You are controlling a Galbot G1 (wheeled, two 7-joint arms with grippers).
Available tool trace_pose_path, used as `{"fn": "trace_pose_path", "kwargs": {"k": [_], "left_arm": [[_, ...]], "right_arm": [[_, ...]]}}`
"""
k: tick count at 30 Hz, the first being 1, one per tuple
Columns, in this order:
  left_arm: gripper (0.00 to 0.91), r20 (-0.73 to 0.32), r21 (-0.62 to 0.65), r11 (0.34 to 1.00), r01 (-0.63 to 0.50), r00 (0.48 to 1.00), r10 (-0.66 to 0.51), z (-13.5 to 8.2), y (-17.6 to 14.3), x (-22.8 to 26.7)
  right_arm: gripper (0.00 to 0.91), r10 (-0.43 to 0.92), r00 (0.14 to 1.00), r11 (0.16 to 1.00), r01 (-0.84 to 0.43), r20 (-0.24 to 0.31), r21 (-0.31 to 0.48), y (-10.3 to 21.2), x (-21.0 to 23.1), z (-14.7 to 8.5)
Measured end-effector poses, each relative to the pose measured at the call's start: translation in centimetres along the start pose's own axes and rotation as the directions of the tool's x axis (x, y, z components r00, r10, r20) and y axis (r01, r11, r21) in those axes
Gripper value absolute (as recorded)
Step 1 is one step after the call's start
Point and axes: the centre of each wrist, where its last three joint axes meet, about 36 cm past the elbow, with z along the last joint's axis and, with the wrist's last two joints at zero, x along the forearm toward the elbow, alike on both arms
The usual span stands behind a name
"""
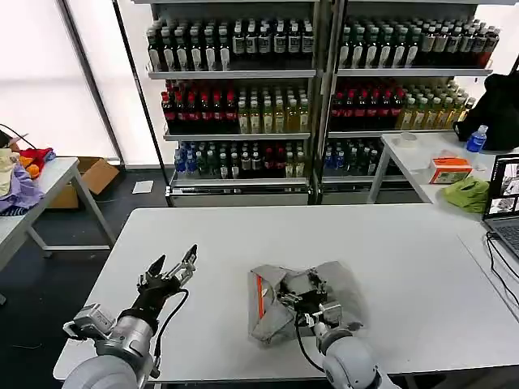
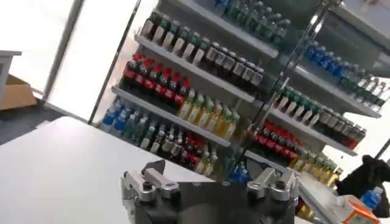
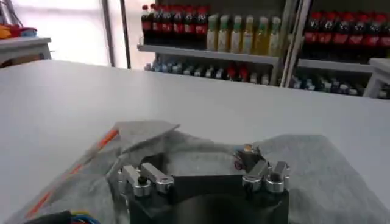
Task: Fold and organize the clothes.
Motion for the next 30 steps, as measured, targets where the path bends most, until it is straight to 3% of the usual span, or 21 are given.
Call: {"fn": "trace_pose_path", "kwargs": {"k": [3, 8, 14, 17, 23, 30], "left_arm": [[0.907, 0.003, -0.006, 1.0, -0.002, 1.0, 0.002, 0.0, 0.0, 0.0], [0.907, 0.003, -0.017, 1.0, -0.01, 1.0, 0.01, 0.1, 0.0, 0.0], [0.907, 0.008, -0.041, 0.999, -0.019, 1.0, 0.019, 1.0, 0.2, 0.0], [0.907, 0.022, -0.071, 0.997, -0.021, 0.999, 0.023, 1.6, 0.6, 0.0], [0.907, 0.064, -0.161, 0.987, -0.024, 0.997, 0.035, 3.2, 2.0, 0.0], [0.907, 0.105, -0.276, 0.96, -0.043, 0.992, 0.075, 4.9, 2.9, 0.6]], "right_arm": [[0.907, 0.01, 0.999, 1.0, -0.009, 0.036, -0.009, -0.7, 0.5, -1.0], [0.907, 0.034, 0.984, 0.999, -0.026, 0.176, -0.047, -2.7, 2.0, -3.6], [0.907, 0.112, 0.945, 0.993, -0.093, 0.308, -0.075, -8.0, 4.4, -4.5], [0.907, 0.144, 0.932, 0.988, -0.12, 0.333, -0.092, -10.6, 6.0, -3.7], [0.907, 0.188, 0.917, 0.98, -0.152, 0.352, -0.126, -15.2, 9.6, 0.0], [0.907, 0.193, 0.906, 0.98, -0.157, 0.376, -0.123, -17.7, 12.9, 3.9]]}}
